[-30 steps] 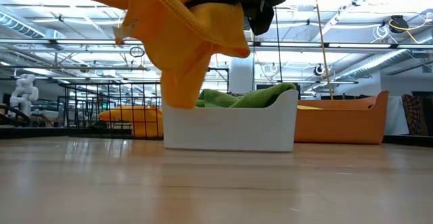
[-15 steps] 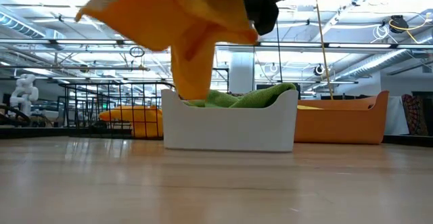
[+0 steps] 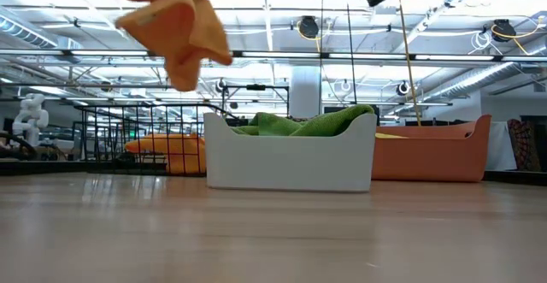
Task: Sort microfiber towel by color & place in baskets
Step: Put the orange microfiber cloth into the black wired basket
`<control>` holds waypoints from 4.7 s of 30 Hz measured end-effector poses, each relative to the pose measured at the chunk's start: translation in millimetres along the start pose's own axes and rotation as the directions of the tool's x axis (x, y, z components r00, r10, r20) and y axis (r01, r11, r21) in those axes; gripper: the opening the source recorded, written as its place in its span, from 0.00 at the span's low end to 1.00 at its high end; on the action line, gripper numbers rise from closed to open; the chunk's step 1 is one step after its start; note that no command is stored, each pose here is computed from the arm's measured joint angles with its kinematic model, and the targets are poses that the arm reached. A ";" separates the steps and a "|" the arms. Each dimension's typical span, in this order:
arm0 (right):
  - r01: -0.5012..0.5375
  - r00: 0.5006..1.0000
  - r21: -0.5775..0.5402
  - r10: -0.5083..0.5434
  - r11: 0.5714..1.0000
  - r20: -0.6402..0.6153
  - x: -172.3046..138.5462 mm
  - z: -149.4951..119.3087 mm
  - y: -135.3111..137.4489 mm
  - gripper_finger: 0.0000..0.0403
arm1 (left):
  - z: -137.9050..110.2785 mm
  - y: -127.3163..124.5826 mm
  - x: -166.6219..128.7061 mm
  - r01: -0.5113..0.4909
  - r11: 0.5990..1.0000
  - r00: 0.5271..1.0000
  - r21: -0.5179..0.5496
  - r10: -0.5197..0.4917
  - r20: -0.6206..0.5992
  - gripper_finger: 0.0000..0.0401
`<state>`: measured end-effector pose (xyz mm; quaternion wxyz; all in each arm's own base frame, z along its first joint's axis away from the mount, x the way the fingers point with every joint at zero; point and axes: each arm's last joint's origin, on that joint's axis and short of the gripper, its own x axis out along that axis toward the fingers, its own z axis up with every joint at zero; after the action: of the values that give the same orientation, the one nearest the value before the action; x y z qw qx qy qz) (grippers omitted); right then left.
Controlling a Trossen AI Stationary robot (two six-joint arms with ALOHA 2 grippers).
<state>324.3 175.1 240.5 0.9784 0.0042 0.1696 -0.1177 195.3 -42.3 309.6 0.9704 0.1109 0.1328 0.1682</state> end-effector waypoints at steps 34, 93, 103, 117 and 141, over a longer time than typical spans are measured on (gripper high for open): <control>0.023 1.000 -0.035 -0.023 0.999 -0.003 -7.1 -4.0 6.1 0.65 | -124.9 220.3 37.9 -0.364 0.850 0.849 -0.381 0.134 -0.511 0.15; 0.023 1.000 -0.013 -0.023 1.000 -0.005 -7.1 -4.3 6.0 0.65 | -95.8 157.0 14.5 -0.363 0.852 0.726 -0.378 0.005 -0.688 0.58; 0.024 1.000 -0.013 -0.024 1.000 -0.006 -7.1 -4.5 5.9 0.65 | -74.3 151.6 5.7 -0.320 0.884 0.774 -0.340 0.037 -0.632 0.58; 0.021 1.000 -0.002 -0.021 1.000 -0.014 -7.3 -5.3 6.0 0.65 | -118.8 149.5 37.0 -0.322 0.909 0.707 -0.266 0.044 -0.706 0.34; 0.027 0.999 -0.020 -0.028 0.999 -0.031 -7.3 -7.4 5.2 0.65 | -161.4 190.0 80.9 -0.395 0.894 0.671 -0.211 0.124 -0.731 0.02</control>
<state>316.4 182.1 235.8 0.9740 -0.0058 0.1858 -0.1294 164.7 188.6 189.4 0.8149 -0.1188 0.4407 0.3571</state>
